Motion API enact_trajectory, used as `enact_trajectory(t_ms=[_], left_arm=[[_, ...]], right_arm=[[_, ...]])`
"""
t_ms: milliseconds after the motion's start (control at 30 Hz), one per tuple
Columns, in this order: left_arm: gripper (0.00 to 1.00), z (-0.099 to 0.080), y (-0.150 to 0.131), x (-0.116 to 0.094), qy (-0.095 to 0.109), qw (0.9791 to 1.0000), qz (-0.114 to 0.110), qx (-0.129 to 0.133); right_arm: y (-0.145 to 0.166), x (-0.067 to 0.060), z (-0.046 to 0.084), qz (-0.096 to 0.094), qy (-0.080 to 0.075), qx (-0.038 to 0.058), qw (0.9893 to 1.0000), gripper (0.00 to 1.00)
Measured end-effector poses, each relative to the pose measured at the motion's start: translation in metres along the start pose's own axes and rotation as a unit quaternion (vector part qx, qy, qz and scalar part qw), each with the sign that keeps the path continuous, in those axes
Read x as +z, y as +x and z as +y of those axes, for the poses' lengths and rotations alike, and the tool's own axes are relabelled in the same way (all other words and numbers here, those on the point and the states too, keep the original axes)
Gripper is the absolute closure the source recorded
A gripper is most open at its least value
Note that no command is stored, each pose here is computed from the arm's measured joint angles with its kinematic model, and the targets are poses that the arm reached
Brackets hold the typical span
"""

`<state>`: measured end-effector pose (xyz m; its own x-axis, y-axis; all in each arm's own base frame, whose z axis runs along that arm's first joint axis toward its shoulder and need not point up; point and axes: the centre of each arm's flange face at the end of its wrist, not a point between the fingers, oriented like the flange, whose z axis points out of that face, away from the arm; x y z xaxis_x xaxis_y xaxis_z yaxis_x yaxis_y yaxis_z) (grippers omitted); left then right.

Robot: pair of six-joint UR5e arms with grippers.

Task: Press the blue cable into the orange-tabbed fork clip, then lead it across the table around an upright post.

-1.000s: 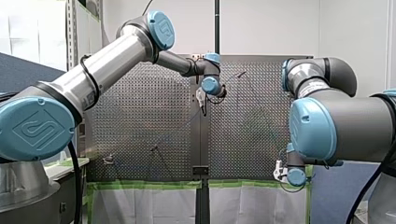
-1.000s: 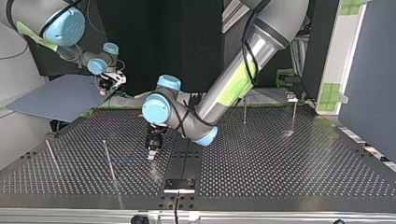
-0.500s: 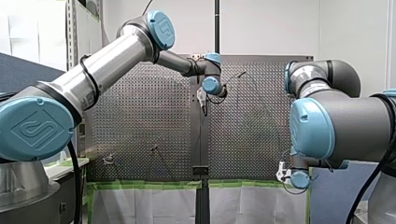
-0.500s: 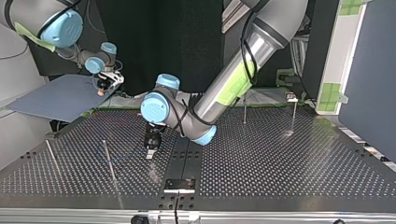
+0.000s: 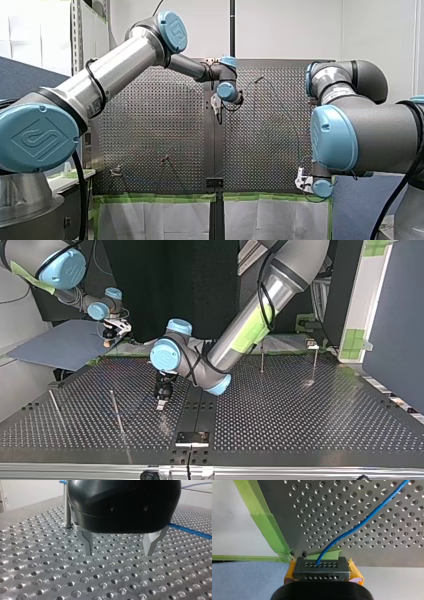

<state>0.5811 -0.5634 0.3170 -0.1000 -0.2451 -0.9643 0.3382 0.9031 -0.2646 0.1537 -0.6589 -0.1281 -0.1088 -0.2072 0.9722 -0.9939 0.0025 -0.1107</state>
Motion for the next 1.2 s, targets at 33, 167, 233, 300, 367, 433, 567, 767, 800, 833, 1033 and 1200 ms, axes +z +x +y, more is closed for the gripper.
enact_trajectory(t_ms=[33, 167, 233, 300, 367, 433, 567, 767, 800, 833, 1033, 1200], left_arm=[[0.02, 0.000, 0.000, 0.000, 0.000, 1.0000, 0.000, 0.000], [0.02, 0.001, 0.005, -0.004, -0.006, 0.9999, 0.010, 0.010], [0.02, 0.005, 0.009, -0.007, -0.010, 0.9996, 0.021, 0.016], [0.02, 0.009, 0.015, -0.009, -0.010, 0.9992, 0.032, 0.021], [0.02, 0.011, 0.018, -0.013, -0.006, 0.9989, 0.039, 0.023], [0.02, 0.011, 0.018, -0.016, -0.002, 0.9989, 0.041, 0.023], [0.02, 0.012, 0.010, -0.021, 0.001, 0.9993, 0.032, 0.018], [0.02, 0.016, 0.006, -0.029, 0.002, 0.9997, 0.024, 0.011], [0.02, 0.017, 0.009, -0.030, 0.001, 0.9996, 0.027, 0.011], [0.02, 0.017, 0.012, -0.032, 0.001, 0.9995, 0.029, 0.012], [0.02, 0.022, 0.034, -0.042, -0.002, 0.9984, 0.053, 0.017], [0.02, 0.021, 0.041, -0.046, 0.011, 0.9977, 0.064, 0.017]], right_arm=[[0.000, 0.000, 0.000, -0.001, 0.000, 0.0002, 1.0000, 1.00], [0.000, 0.000, 0.000, -0.002, 0.001, 0.0004, 1.0000, 1.00], [0.000, 0.000, -0.001, -0.002, 0.004, 0.0005, 1.0000, 1.00], [0.000, 0.000, -0.001, -0.002, 0.005, 0.0005, 1.0000, 1.00], [0.000, 0.000, -0.001, -0.002, 0.006, 0.0005, 1.0000, 1.00], [-0.001, -0.001, -0.002, -0.003, 0.007, 0.0004, 1.0000, 1.00], [-0.001, -0.001, -0.004, -0.003, 0.008, 0.0001, 1.0000, 1.00], [-0.001, -0.001, -0.005, -0.004, 0.009, -0.0001, 1.0000, 1.00], [-0.001, -0.001, -0.005, -0.004, 0.009, -0.0001, 1.0000, 1.00], [-0.001, -0.001, -0.006, -0.004, 0.009, -0.0002, 0.9999, 1.00], [-0.002, -0.002, -0.007, -0.004, 0.010, -0.0005, 0.9999, 1.00], [-0.002, -0.002, -0.007, -0.004, 0.011, -0.0015, 0.9999, 1.00]])
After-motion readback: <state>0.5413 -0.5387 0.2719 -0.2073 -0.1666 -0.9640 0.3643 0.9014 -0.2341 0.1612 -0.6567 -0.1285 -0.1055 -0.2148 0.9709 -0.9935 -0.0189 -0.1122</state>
